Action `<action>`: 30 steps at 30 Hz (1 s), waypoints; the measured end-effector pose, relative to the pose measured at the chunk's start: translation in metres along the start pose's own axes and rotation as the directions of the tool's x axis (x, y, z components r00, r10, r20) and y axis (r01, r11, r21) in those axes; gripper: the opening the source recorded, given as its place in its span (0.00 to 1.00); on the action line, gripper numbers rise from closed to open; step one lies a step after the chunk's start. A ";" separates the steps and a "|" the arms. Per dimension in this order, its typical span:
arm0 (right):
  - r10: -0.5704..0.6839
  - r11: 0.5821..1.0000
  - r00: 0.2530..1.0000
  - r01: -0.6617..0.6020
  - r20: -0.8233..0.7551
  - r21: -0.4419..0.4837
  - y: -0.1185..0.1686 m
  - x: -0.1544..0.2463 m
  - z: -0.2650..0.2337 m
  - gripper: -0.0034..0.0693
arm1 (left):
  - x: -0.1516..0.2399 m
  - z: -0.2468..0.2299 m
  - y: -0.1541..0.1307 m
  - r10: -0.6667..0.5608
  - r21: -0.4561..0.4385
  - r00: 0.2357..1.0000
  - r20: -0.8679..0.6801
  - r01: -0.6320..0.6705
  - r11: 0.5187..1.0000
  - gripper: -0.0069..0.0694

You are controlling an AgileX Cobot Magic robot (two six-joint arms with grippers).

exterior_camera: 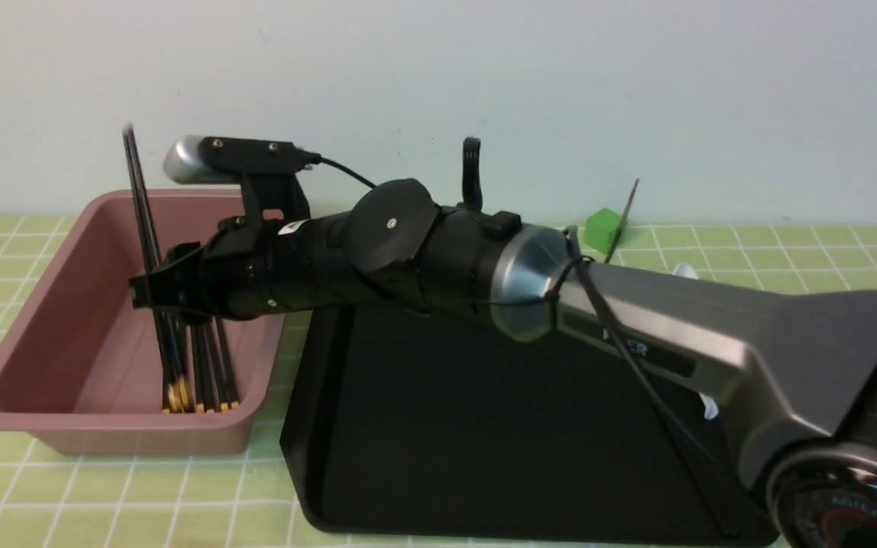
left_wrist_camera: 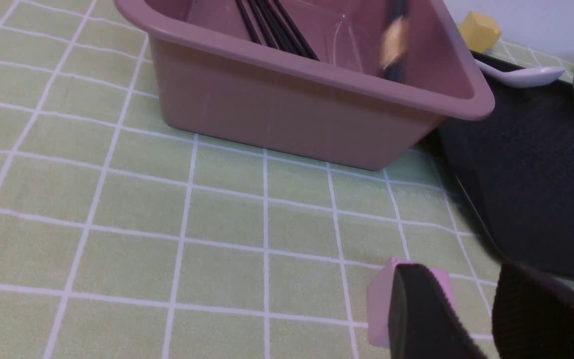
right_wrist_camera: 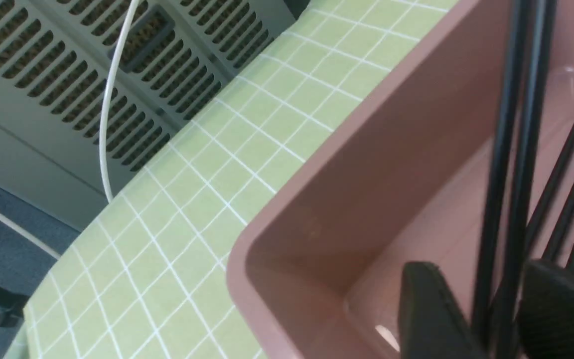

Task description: On green tablecloth take chopsticks from black tray and put them in box.

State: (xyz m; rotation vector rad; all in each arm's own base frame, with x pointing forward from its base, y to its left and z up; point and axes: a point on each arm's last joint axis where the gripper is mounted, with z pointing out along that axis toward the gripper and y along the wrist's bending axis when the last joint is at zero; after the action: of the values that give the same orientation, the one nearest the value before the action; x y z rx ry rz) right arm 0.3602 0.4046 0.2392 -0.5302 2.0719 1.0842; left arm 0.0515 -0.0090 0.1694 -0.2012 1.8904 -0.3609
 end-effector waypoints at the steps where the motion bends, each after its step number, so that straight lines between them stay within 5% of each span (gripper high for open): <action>1: 0.000 1.000 1.000 0.000 -0.010 -0.005 0.000 0.001 0.000 0.49 | 0.000 0.000 0.000 0.000 0.000 1.000 0.000 0.000 1.000 0.40; 5: -0.004 0.999 0.997 0.001 -0.072 -0.046 0.001 0.001 -0.005 0.47 | 0.000 0.000 0.000 0.000 0.000 1.000 0.000 0.000 1.000 0.40; 11: -0.162 0.980 0.971 0.138 -0.174 -0.141 0.034 -0.042 -0.079 0.09 | 0.000 0.000 0.000 0.000 0.000 1.000 0.000 0.000 1.000 0.40; 14: -0.228 0.972 0.950 0.210 -0.213 -0.103 0.050 -0.070 -0.136 0.03 | 0.000 0.000 0.000 0.000 0.000 1.000 0.000 0.000 1.000 0.40; 20: -0.243 0.935 0.907 0.314 -0.345 0.166 0.060 -0.097 -0.260 0.04 | 0.000 0.000 0.000 0.000 0.000 1.000 0.000 0.000 1.000 0.40; 25: -0.213 0.821 0.924 0.345 -0.317 0.455 0.062 -0.092 -0.331 0.05 | 0.000 0.000 0.000 0.000 0.000 1.000 0.000 0.000 1.000 0.40; 30: -0.144 0.773 0.940 0.302 -0.310 0.558 0.060 -0.060 -0.373 0.05 | 0.000 0.000 0.000 0.000 0.000 1.000 0.000 0.000 1.000 0.40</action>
State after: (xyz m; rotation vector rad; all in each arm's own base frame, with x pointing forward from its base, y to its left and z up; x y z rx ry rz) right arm 0.2072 0.1310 0.4585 -0.5869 2.3406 0.1817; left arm 0.0515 -0.0090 0.1694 -0.2012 1.8904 -0.3609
